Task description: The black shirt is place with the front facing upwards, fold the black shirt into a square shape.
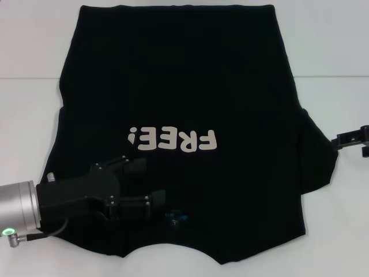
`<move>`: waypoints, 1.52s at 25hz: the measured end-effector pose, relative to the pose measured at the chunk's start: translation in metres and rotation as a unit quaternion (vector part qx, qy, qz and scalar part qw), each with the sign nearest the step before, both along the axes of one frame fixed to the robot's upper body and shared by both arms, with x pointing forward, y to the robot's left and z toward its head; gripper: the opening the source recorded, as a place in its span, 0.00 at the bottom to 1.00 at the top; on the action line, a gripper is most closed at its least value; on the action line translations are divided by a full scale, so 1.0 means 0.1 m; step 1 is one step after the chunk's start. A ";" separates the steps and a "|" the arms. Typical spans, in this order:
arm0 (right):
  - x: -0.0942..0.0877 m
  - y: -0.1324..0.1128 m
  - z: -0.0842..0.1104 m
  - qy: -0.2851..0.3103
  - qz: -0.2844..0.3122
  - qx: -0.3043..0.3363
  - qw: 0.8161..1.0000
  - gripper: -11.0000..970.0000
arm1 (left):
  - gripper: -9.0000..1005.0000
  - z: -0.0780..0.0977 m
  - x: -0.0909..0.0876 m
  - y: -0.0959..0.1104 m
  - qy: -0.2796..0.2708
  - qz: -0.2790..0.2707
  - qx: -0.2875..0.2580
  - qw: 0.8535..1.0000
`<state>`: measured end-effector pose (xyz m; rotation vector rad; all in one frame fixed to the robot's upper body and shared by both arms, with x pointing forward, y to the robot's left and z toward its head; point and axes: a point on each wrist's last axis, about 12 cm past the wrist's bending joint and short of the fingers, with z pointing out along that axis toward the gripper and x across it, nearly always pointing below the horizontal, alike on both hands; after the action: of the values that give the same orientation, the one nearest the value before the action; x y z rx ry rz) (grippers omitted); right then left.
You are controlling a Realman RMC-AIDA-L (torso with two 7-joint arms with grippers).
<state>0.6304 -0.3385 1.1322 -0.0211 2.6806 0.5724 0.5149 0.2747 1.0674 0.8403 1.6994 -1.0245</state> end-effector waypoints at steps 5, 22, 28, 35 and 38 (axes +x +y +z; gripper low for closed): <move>0.01 0.10 -0.08 0.004 0.007 0.003 1.000 0.84 | 0.95 0.00 0.00 0.00 0.000 -0.001 0.000 1.000; 0.03 0.23 -0.20 0.006 0.018 -0.005 1.000 0.83 | 0.95 0.01 0.01 0.01 0.000 0.001 0.001 1.000; 0.03 0.26 -0.20 0.007 0.021 -0.003 1.000 0.83 | 0.94 0.01 0.02 0.01 -0.001 0.001 0.002 1.000; 0.03 0.29 -0.21 0.012 0.033 -0.016 0.999 0.83 | 0.95 0.01 0.02 0.01 -0.001 0.001 0.002 1.000; 0.03 0.30 -0.21 0.013 0.035 -0.018 0.999 0.71 | 0.95 0.01 0.02 0.01 -0.001 0.001 0.002 1.000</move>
<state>0.6337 -0.3081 1.1108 -0.1175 2.7237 0.5499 0.5170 0.2752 1.0686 0.8418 1.7005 -1.0183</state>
